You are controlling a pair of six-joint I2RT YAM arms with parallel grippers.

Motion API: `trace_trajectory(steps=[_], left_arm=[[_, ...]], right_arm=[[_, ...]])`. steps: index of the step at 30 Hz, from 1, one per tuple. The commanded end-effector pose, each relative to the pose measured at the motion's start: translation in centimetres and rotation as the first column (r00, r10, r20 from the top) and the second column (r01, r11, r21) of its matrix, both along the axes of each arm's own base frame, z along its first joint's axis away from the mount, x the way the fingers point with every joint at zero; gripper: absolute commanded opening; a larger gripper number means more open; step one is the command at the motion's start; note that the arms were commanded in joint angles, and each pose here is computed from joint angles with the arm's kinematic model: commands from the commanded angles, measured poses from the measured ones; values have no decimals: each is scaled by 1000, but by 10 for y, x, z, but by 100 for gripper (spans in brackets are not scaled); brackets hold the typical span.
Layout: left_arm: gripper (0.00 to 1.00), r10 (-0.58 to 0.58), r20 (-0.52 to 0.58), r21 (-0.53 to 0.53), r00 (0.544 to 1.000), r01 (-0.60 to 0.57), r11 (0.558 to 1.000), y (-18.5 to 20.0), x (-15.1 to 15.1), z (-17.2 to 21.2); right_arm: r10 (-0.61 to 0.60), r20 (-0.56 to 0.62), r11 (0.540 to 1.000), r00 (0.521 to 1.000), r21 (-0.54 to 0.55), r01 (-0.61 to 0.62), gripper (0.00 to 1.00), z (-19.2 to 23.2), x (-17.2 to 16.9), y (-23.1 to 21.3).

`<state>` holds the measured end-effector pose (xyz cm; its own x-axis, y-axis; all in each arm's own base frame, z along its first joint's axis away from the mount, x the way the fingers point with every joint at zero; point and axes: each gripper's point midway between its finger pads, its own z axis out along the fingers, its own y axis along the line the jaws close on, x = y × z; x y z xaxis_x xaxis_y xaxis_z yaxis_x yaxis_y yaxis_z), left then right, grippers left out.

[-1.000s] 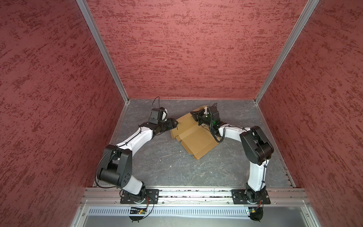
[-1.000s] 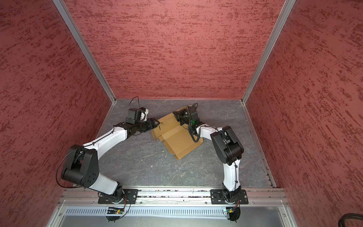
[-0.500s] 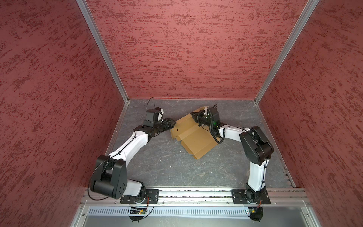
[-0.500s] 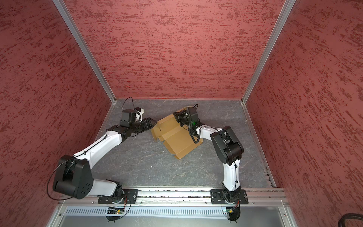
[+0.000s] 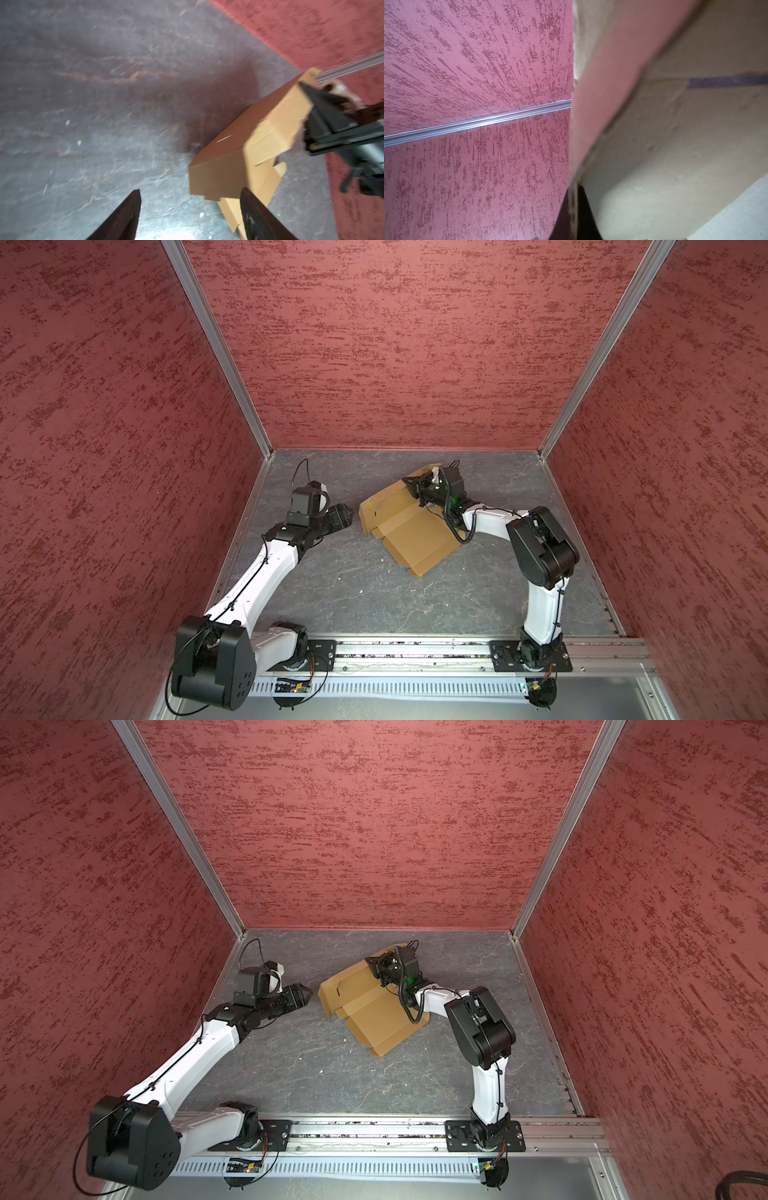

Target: Fold the paper box

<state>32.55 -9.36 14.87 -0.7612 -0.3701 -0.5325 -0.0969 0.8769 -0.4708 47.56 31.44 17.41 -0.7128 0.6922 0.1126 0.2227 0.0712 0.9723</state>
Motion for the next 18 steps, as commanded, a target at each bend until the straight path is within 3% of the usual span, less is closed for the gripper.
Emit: trace_trajectory(steps=[1, 10, 18], left_arm=[[75, 23, -49, 110, 999, -17, 994, 9, -9, -18], [74, -7, -60, 227, 998, 20, 974, -16, 2, -44], [73, -27, -19, 243, 999, 31, 970, -29, 16, -48]], right_arm=[[-2, 48, 999, 999, 53, -1, 6, 22, 0, -1], [5, 70, 998, 998, 65, -10, 6, 29, -2, -1], [19, 82, 998, 996, 64, -24, 6, 25, -9, -2]])
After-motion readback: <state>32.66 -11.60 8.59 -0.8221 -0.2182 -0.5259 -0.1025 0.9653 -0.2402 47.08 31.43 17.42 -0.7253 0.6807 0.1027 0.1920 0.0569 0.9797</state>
